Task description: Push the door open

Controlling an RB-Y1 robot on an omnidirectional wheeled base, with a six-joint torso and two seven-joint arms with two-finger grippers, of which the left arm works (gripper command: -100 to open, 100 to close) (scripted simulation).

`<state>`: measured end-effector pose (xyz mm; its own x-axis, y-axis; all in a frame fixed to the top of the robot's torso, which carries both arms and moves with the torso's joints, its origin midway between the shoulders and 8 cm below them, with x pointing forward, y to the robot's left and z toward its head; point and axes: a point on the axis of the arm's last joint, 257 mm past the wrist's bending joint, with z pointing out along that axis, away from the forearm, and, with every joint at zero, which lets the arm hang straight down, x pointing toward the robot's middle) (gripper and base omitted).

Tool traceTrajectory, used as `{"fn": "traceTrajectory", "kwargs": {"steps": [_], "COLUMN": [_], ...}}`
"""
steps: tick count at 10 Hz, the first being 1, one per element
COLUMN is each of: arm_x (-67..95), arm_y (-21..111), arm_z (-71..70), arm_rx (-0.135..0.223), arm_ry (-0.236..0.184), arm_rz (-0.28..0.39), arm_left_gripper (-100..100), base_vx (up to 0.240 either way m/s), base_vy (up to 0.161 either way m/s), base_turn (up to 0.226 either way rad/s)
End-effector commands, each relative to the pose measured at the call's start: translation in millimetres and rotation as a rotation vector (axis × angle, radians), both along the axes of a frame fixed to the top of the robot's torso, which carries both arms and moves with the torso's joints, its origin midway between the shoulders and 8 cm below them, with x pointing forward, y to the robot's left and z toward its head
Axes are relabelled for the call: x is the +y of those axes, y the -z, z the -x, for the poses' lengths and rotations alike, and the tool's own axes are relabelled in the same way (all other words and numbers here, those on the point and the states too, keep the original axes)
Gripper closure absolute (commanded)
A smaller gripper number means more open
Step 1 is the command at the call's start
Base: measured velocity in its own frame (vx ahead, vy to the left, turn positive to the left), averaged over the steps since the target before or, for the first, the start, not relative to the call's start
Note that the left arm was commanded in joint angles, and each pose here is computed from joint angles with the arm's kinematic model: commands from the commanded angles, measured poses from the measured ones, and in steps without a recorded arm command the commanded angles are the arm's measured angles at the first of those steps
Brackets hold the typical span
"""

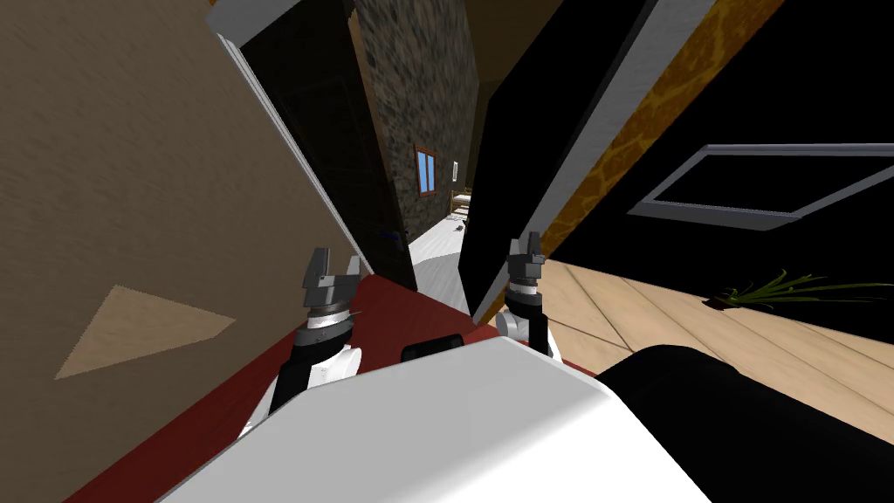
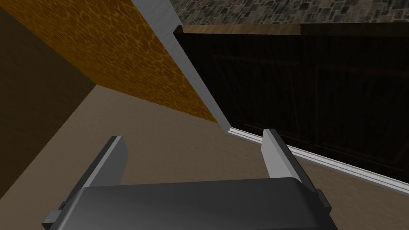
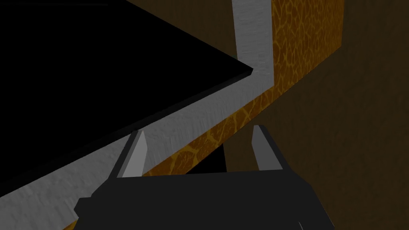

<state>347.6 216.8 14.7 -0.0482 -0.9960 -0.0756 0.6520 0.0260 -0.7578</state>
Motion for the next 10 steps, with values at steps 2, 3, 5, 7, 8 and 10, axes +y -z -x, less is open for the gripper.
{"fn": "traceTrajectory", "kwargs": {"steps": [2,3,5,7,8,10], "arm_x": [-17.3,-23.7,-36.2,-45.4,-48.3,-56.6], "arm_y": [21.2,30.4,50.3,66.8,72.5,90.4], "arm_z": [-6.7,-8.5,-11.1,-12.2,-12.3,-12.2], "arm_rx": [0.042,0.062,0.105,0.141,0.153,0.193], "arm_ry": [0.066,0.093,0.145,0.184,0.196,0.233], "arm_rz": [0.004,0.004,0.005,0.004,0.003,0.0], "arm_left_gripper": [-100,-100,-100,-100,-100,-100], "base_vx": [0.209,0.176,0.19,0.159,0.117,0.146], "base_vy": [0.116,0.072,0.109,0.1,0.091,0.076], "base_turn": [-0.016,-0.021,-0.011,-0.018,-0.014,-0.015]}}
